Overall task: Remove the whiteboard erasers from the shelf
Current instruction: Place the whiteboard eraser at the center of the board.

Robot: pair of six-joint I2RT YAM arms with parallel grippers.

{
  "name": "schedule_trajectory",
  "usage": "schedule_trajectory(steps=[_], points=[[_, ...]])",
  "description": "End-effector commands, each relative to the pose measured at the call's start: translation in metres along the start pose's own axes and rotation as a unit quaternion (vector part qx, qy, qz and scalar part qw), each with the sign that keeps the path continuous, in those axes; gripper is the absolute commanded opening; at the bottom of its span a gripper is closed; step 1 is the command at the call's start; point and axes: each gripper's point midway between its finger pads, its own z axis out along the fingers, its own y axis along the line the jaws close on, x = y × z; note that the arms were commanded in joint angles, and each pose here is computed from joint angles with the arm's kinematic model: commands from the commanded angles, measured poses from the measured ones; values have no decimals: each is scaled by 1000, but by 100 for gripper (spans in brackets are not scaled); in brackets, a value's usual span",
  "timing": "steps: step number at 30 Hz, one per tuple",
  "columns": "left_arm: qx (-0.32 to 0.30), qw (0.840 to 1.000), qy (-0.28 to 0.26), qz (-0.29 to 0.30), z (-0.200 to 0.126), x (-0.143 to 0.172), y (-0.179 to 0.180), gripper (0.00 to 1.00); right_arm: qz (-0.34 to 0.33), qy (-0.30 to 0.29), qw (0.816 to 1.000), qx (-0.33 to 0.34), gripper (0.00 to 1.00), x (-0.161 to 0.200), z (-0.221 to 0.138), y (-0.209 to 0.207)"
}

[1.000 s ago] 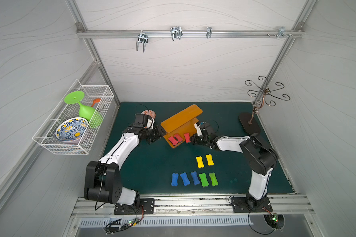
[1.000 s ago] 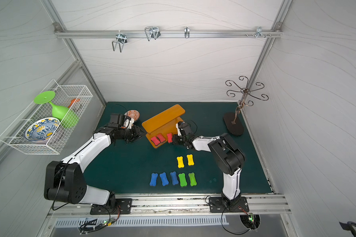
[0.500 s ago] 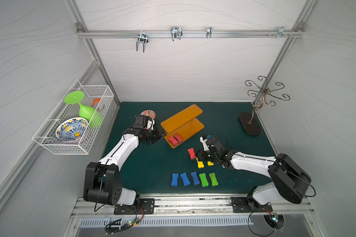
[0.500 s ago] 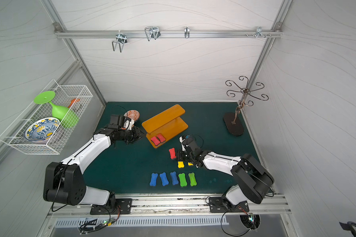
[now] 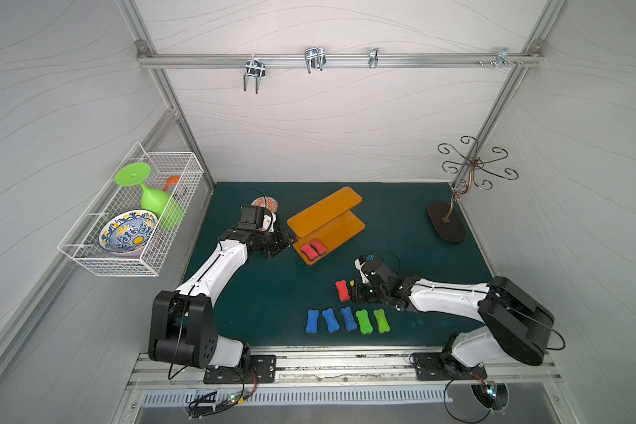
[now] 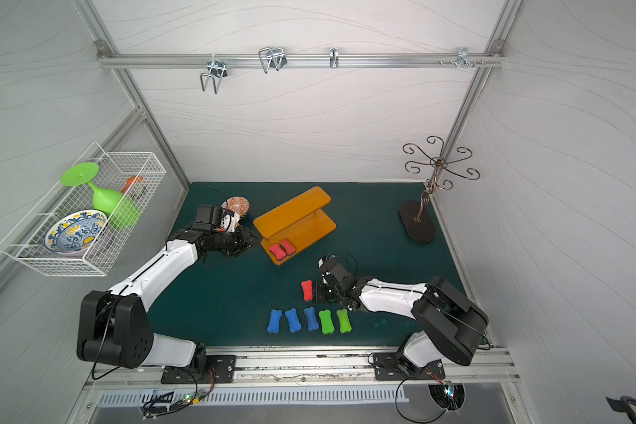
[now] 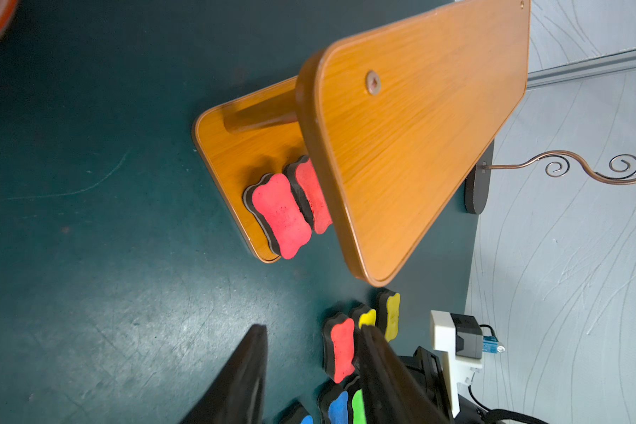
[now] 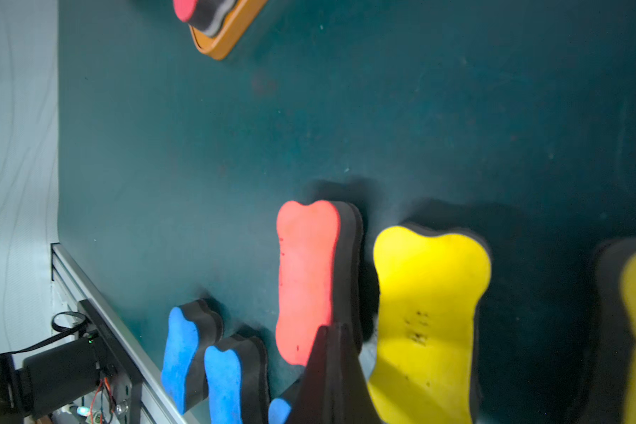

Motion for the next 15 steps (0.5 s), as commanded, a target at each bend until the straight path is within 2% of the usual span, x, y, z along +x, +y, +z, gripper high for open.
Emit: schedule_trajectory(steps=[1,10,15], points=[[12,1000,-17,16,-7,-5,-8,44,-4,18,1000,13,2,7,2,-1],[14,1000,-19,18,-9,-5,-9,44,-15,32,999,18,6,10,5,0],[13,1000,-19,19,-9,-4,-9,44,-20,37,999,18,12,9,6,1]])
